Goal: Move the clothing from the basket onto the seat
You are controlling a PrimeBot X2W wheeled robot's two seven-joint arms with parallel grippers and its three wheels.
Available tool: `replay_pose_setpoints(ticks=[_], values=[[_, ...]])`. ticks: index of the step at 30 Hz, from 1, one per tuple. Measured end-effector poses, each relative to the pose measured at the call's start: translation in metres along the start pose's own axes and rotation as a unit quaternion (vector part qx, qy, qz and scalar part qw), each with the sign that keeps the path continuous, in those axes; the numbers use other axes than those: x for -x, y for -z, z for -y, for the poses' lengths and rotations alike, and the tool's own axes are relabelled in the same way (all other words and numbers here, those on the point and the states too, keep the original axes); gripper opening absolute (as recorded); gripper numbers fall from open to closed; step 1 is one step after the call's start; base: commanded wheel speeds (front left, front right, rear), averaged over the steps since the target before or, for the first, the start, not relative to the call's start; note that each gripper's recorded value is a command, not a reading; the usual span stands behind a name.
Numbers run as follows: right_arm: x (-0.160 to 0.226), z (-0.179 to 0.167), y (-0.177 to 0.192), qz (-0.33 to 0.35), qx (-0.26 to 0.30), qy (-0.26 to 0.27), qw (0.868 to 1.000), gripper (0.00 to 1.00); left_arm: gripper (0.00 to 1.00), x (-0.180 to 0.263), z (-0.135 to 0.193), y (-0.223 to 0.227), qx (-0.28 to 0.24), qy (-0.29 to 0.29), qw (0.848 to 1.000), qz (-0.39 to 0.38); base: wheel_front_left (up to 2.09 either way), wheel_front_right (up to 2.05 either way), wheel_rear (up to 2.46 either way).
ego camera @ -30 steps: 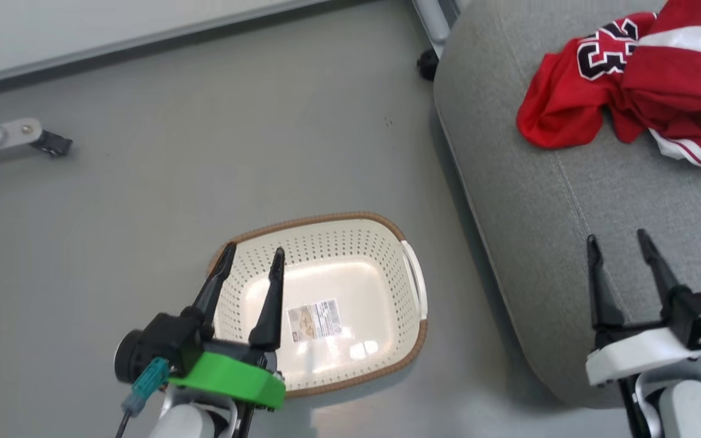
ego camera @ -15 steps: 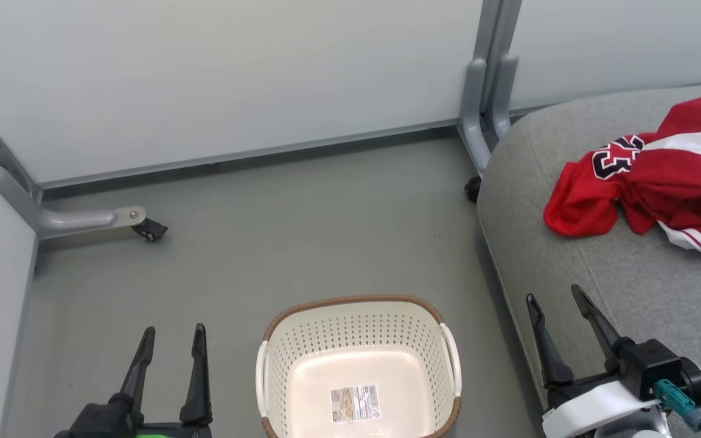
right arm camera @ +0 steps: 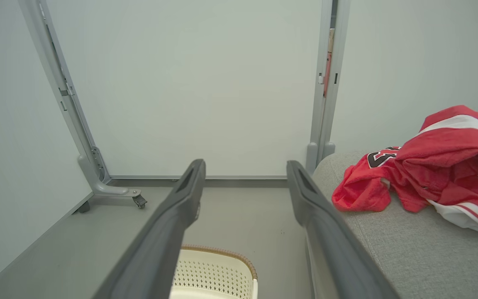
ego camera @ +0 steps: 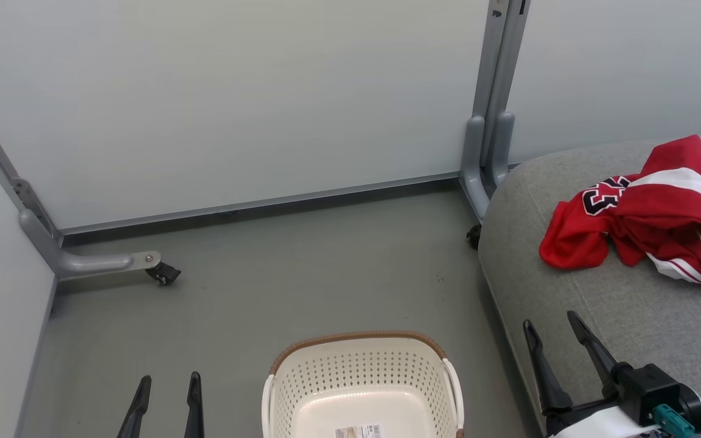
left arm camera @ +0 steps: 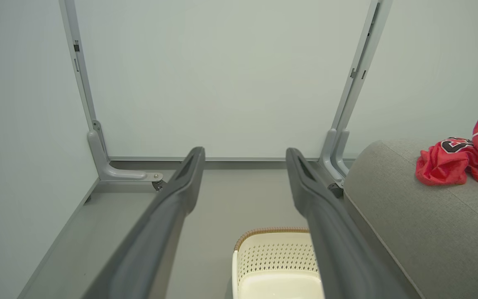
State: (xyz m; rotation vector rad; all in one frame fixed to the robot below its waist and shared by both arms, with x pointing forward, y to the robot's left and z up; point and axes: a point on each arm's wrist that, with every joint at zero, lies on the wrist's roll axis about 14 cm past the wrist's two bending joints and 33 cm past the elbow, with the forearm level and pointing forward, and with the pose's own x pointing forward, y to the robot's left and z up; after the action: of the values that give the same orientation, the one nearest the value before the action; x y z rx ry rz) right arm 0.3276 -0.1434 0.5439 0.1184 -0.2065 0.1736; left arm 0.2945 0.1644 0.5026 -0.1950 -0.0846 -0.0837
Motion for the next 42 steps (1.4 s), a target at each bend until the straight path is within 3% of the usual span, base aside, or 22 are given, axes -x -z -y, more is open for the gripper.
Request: replay_pose_setpoints(ticks=[13,14,21,42], values=[[0.007,0.005,-0.003,0.005,-0.007,0.011,1.0,1.0,1.0,0.001,0.01,0.0,-0.02,0.019,1.0,0.0,0.0,0.0,0.0],[0.007,0.005,-0.002,0.003,-0.007,0.011,1.0,0.0,0.0,0.002,0.011,0.002,-0.019,0.019,1.0,-0.002,0.0,0.0,0.0],[0.017,0.007,0.023,-0.037,-0.032,0.022,0.999,0.0,0.0,0.007,0.007,0.022,0.0,0.01,0.999,-0.036,0.0,0.0,0.0],[0.006,0.029,0.029,-0.047,-0.211,0.079,0.973,0.0,0.0,-0.013,-0.014,0.022,0.179,-0.045,0.982,-0.045,0.0,0.0,0.0]])
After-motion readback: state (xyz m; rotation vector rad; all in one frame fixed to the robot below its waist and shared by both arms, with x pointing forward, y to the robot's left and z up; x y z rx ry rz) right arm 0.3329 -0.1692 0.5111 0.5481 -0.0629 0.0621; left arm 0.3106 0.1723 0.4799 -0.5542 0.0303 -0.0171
